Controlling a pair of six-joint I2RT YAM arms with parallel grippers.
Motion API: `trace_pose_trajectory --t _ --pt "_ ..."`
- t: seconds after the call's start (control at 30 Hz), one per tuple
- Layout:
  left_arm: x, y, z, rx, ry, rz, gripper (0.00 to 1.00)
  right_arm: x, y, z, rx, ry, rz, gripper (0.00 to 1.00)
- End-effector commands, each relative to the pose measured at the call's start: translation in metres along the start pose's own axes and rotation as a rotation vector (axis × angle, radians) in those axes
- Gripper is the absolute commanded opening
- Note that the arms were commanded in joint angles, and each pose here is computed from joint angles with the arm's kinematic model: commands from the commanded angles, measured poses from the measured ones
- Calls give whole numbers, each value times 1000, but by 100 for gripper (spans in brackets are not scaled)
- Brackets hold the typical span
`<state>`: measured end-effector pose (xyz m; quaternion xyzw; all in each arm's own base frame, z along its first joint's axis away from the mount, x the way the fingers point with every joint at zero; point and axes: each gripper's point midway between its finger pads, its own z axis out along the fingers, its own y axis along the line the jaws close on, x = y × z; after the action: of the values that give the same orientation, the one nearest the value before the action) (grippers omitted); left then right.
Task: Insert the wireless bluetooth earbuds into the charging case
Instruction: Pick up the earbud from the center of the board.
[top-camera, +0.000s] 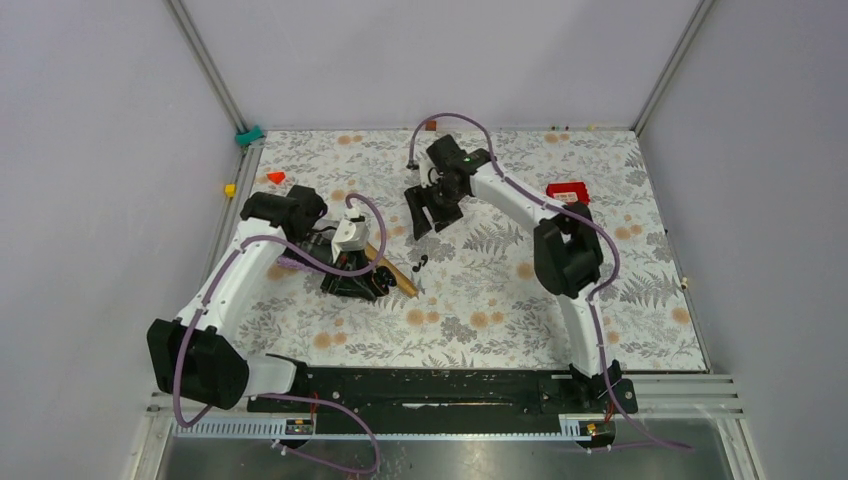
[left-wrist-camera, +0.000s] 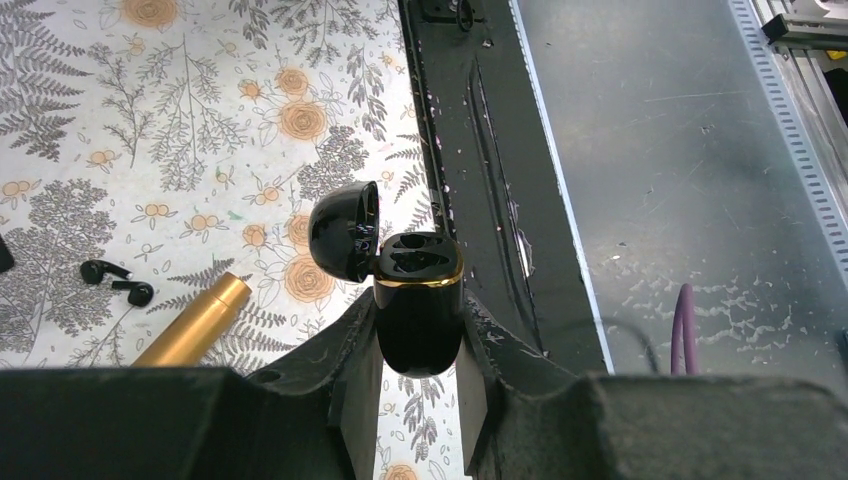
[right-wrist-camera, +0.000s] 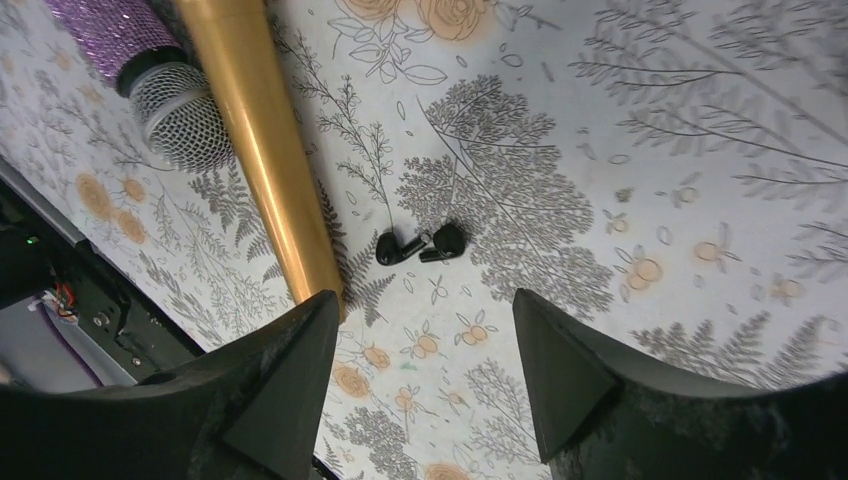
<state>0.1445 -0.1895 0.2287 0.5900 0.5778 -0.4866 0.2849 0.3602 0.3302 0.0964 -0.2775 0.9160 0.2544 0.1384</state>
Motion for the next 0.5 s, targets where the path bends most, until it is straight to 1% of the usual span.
trace_pose_trajectory --t 0.0,0.1,0.2,0.33,0.47 --pt "-7 -2 0 -33 -47 37 0 14 5 18 28 107 44 70" --pt "-2 3 1 -63 -42 38 0 20 6 34 23 151 68 66" --pt "-1 5 1 -72 -43 44 0 25 6 47 19 177 83 65" --pt "-1 5 2 -69 -43 44 0 29 0 55 41 194 97 61" --pt "3 7 3 -64 -40 33 0 33 -5 60 54 204 96 60"
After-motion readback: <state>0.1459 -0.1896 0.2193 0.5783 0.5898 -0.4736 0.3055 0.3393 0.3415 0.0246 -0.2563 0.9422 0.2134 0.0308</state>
